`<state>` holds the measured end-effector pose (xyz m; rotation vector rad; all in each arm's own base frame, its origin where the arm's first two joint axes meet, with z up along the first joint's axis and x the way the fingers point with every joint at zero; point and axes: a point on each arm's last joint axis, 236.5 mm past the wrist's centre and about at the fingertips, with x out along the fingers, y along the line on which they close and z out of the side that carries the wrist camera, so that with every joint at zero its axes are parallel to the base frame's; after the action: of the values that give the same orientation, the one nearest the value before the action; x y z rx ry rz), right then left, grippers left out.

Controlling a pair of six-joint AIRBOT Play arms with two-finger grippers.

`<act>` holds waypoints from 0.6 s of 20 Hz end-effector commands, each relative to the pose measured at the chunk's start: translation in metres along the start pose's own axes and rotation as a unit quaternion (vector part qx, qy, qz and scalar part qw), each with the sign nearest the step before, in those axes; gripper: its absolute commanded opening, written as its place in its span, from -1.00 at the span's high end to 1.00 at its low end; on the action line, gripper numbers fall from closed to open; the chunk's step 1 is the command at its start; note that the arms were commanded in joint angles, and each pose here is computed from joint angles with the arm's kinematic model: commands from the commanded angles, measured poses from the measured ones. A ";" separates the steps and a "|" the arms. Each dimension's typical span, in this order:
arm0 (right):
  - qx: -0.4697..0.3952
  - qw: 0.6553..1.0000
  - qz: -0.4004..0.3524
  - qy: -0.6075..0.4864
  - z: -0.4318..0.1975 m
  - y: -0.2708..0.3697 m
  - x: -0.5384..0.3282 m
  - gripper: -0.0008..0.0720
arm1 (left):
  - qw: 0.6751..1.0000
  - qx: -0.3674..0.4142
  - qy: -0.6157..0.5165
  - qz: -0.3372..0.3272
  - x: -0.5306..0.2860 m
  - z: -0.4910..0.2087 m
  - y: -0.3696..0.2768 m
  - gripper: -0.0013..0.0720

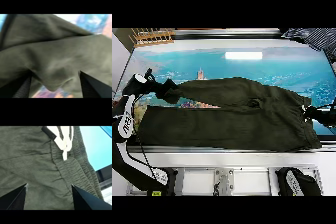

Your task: Fold the clothes and pants, and hang the long-sleeved shirts on hangers.

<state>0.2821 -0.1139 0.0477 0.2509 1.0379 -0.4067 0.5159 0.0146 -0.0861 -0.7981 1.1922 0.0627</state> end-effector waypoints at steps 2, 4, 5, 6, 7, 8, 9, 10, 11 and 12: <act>0.000 1.000 0.000 0.004 -0.002 0.000 0.000 -0.64 | 0.999 -0.034 -0.002 -0.031 0.007 0.003 -0.015 -0.73; 0.000 1.000 0.000 0.004 -0.002 0.000 0.000 -0.65 | 0.999 -0.032 0.009 -0.028 0.007 -0.003 -0.013 -0.72; 0.000 1.000 0.000 0.004 -0.002 0.000 0.000 -0.64 | 0.999 -0.031 0.012 -0.027 0.007 -0.004 -0.013 -0.46; 0.000 1.000 0.000 0.004 -0.002 0.000 0.000 -0.64 | 0.999 -0.025 0.013 -0.027 0.007 -0.005 -0.013 0.29; 0.000 1.000 0.000 0.003 -0.002 0.000 0.000 -0.65 | 0.999 -0.019 0.013 -0.027 0.007 -0.005 -0.013 0.85; -0.001 1.000 0.000 0.004 -0.002 0.000 0.000 -0.64 | 0.999 -0.016 0.009 -0.028 0.004 -0.003 -0.013 0.95; 0.000 1.000 0.000 0.004 -0.002 0.000 0.000 -0.64 | 0.999 -0.010 -0.002 -0.031 -0.001 0.002 -0.017 0.95; -0.001 1.000 0.000 0.003 -0.002 0.000 0.000 -0.64 | 0.999 0.005 -0.028 -0.037 -0.011 0.013 -0.026 0.95; 0.000 1.000 0.000 0.004 -0.002 0.000 0.000 -0.64 | 0.997 0.024 -0.054 -0.046 -0.026 0.026 -0.038 0.95; 0.000 1.000 0.000 0.004 -0.002 0.000 0.000 -0.64 | 0.993 0.058 -0.081 -0.058 -0.048 0.039 -0.058 0.95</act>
<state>0.2809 -0.1134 0.0467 0.2518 1.0452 -0.4066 0.5345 0.0059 -0.0565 -0.8275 1.1101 0.0113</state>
